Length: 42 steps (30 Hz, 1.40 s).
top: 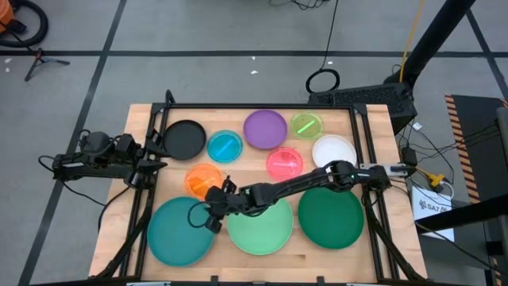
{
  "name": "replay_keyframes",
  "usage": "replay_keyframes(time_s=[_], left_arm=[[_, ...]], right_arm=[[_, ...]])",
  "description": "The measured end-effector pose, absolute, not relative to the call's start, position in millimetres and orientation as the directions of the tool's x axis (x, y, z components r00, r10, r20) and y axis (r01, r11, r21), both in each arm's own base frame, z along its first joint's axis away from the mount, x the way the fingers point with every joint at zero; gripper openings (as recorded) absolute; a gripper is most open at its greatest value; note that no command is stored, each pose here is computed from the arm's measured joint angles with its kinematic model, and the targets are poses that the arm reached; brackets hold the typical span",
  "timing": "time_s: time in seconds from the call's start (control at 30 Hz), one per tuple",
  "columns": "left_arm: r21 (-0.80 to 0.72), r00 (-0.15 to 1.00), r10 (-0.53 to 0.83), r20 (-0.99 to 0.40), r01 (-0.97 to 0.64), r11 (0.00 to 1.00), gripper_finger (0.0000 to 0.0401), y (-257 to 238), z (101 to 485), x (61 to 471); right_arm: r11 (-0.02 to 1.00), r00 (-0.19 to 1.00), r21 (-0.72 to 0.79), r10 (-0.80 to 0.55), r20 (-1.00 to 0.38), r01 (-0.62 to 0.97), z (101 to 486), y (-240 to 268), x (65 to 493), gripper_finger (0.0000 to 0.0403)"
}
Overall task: Stack plastic plates
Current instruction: Stack the blue plate on top of the light green plate
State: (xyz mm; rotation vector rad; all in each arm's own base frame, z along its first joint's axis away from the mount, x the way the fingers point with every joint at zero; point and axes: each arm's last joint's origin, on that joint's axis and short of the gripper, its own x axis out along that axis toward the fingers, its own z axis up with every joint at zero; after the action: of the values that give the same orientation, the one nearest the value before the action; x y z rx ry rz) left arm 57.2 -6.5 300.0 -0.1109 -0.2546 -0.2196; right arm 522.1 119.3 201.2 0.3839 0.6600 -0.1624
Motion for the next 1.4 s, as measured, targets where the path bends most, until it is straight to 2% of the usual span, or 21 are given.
replay_keyframes(time_s=[0.1,0.27,0.4,0.5,1.4], left_arm=[[-0.081,0.944,-0.201,0.261,0.229,0.970,0.0131,-6.5,299.9,57.2],[-0.087,0.948,-0.201,0.248,0.229,0.970,0.0131,-6.5,298.6,57.6],[-0.091,0.953,-0.201,0.228,0.227,0.970,0.0131,-6.5,296.7,58.1],[-0.092,0.953,-0.201,0.227,0.227,0.970,0.0131,-6.5,296.6,58.2],[-0.089,0.953,-0.202,0.225,0.226,0.970,0.0131,-6.5,296.3,58.2]], right_arm=[[0.931,0.759,0.254,-0.036,-0.651,0.262,188.7,119.5,523.2,0.0104],[0.924,0.736,0.256,-0.039,-0.676,0.284,168.8,118.2,526.9,0.0155],[0.918,0.732,0.260,-0.044,-0.680,0.298,168.2,115.3,527.0,0.0193],[0.916,0.734,0.263,-0.048,-0.677,0.302,169.0,113.3,527.6,0.0206],[0.914,0.728,0.240,-0.081,-0.681,0.327,163.4,107.4,527.3,0.0201]])
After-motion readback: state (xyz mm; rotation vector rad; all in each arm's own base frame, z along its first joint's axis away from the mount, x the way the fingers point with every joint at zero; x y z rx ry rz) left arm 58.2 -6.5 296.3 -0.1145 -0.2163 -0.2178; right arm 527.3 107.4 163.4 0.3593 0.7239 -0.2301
